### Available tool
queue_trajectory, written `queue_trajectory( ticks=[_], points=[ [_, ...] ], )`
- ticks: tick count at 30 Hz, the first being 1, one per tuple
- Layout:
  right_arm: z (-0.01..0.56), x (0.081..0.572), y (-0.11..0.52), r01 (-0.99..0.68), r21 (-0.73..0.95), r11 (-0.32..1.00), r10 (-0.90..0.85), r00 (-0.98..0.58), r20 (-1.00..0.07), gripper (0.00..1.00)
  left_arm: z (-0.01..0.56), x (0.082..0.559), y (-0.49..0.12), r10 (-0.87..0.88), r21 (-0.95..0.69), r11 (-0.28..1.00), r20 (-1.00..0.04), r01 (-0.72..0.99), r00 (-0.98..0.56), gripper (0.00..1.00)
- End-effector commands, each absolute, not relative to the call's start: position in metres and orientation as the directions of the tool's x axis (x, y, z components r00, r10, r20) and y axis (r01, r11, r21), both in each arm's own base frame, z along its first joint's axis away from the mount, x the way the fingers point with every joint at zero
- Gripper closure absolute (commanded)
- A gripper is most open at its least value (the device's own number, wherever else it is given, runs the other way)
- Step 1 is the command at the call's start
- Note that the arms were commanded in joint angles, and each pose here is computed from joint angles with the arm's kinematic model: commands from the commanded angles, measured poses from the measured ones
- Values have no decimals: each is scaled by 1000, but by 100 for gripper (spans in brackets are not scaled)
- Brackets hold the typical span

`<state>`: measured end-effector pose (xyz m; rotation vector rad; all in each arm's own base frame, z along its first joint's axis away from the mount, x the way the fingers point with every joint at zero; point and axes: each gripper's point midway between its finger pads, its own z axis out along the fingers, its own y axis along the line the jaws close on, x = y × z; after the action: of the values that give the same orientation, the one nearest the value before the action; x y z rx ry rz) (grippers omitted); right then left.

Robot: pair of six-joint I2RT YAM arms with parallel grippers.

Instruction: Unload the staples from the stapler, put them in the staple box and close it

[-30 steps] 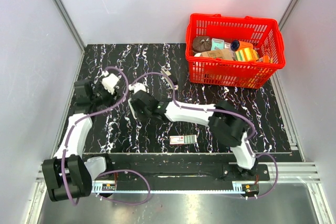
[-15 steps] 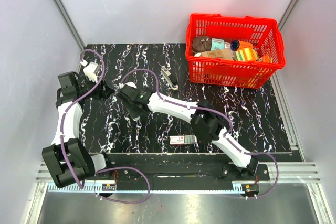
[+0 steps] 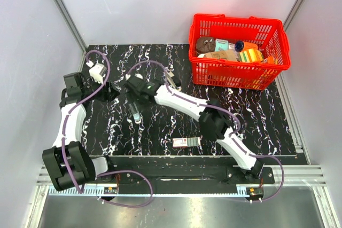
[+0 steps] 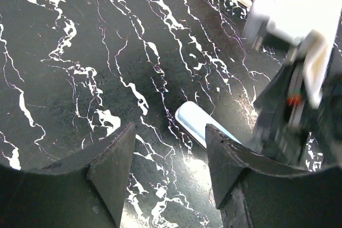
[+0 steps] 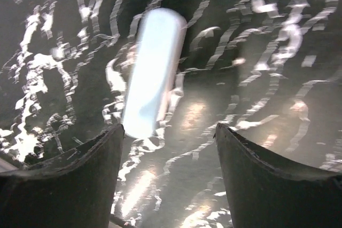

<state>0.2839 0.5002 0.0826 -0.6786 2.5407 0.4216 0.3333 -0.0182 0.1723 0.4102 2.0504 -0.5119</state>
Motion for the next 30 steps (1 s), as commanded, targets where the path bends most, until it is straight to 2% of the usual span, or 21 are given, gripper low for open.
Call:
queue_trajectory(
  ticks=[1,4,9,12,17,25,30],
  points=[
    [175,375,426,-438,145,887,-233,-697,-678,24,202,350,-17,92,-134,869,-902,477,-421,41],
    [183,427,383,-399,69,914,-222,-636,-739,22,202,355,-30,124,-106,870,-898,481,-422,41],
    [149,483,341,-340,-55,939,-272,-635,-723,22,198,359,-56,153,-94,853,-896,514,-418,42],
    [133,501,334,-326,-92,941,-290,-637,-714,22,193,361,-66,167,-92,843,-892,531,-421,42],
    [120,512,340,-337,-62,939,-276,-637,-719,22,186,363,-71,178,-97,835,-884,542,-432,41],
    [87,507,349,-347,-12,938,-263,-687,-678,33,183,364,-71,180,-91,838,-884,538,-431,41],
    [71,499,354,-344,14,939,-253,-717,-650,51,180,364,-71,181,-91,842,-881,532,-438,41]
  ],
)
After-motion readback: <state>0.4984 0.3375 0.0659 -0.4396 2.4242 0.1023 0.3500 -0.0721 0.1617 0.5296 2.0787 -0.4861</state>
